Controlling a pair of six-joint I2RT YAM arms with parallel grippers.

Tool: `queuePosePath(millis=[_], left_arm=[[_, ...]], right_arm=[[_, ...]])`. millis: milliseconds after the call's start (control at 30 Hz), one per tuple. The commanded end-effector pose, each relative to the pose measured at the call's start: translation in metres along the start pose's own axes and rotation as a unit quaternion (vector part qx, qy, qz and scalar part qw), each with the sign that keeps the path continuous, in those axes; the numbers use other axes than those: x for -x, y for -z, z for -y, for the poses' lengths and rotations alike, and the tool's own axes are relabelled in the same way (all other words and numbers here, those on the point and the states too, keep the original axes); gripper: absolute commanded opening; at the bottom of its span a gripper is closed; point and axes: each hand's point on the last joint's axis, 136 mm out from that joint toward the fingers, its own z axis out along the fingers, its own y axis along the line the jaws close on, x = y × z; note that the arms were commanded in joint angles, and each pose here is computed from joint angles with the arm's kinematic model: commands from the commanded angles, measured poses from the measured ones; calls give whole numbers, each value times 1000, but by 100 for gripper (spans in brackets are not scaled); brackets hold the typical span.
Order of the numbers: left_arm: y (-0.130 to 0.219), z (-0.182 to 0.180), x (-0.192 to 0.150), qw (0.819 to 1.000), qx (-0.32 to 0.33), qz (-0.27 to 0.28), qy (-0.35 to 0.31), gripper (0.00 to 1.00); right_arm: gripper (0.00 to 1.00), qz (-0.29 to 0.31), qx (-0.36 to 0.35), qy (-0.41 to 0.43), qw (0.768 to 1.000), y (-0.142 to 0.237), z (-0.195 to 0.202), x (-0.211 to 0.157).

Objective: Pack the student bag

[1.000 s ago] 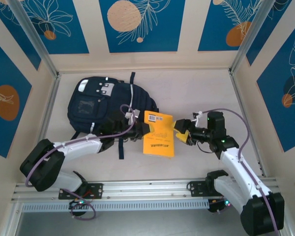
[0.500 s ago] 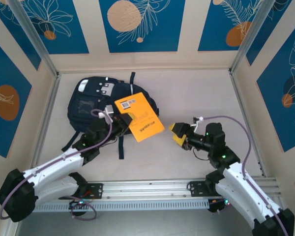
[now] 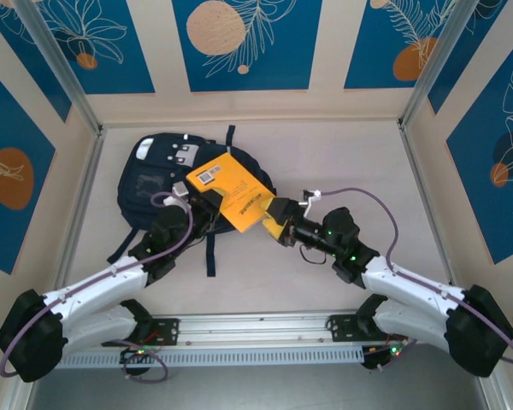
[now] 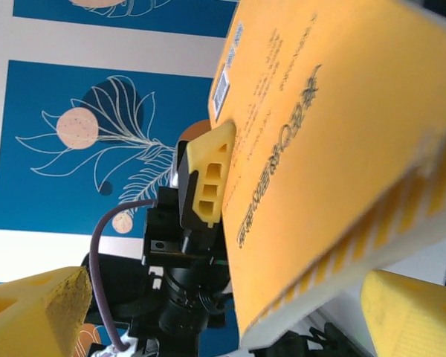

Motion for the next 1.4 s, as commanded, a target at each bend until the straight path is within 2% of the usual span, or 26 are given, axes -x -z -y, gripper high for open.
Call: queuePosePath(millis=[0, 200, 400, 600, 767, 1067, 1367], left_arm=[[6, 61, 7, 996, -90, 14, 26, 0], [9, 63, 5, 996, -90, 11, 26, 0], [7, 62, -3, 996, -88, -4, 30, 0], [12, 60, 1, 996, -82, 8, 28, 0], [18, 63, 8, 996, -82, 25, 16, 0], [19, 81, 12, 995, -95, 33, 3, 0], [13, 76, 4, 996, -88, 14, 8, 0]], right_arm=[[94, 45, 62, 10, 997, -9, -32, 10], [95, 64, 59, 9, 996, -17, -25, 10], [93, 120, 57, 22, 991, -25, -33, 37], [93, 101, 75, 37, 991, -41, -51, 35], [93, 123, 49, 29, 991, -34, -32, 42], [96, 116, -11, -6, 993, -12, 22, 30], [98, 91, 29, 11, 995, -20, -3, 23]])
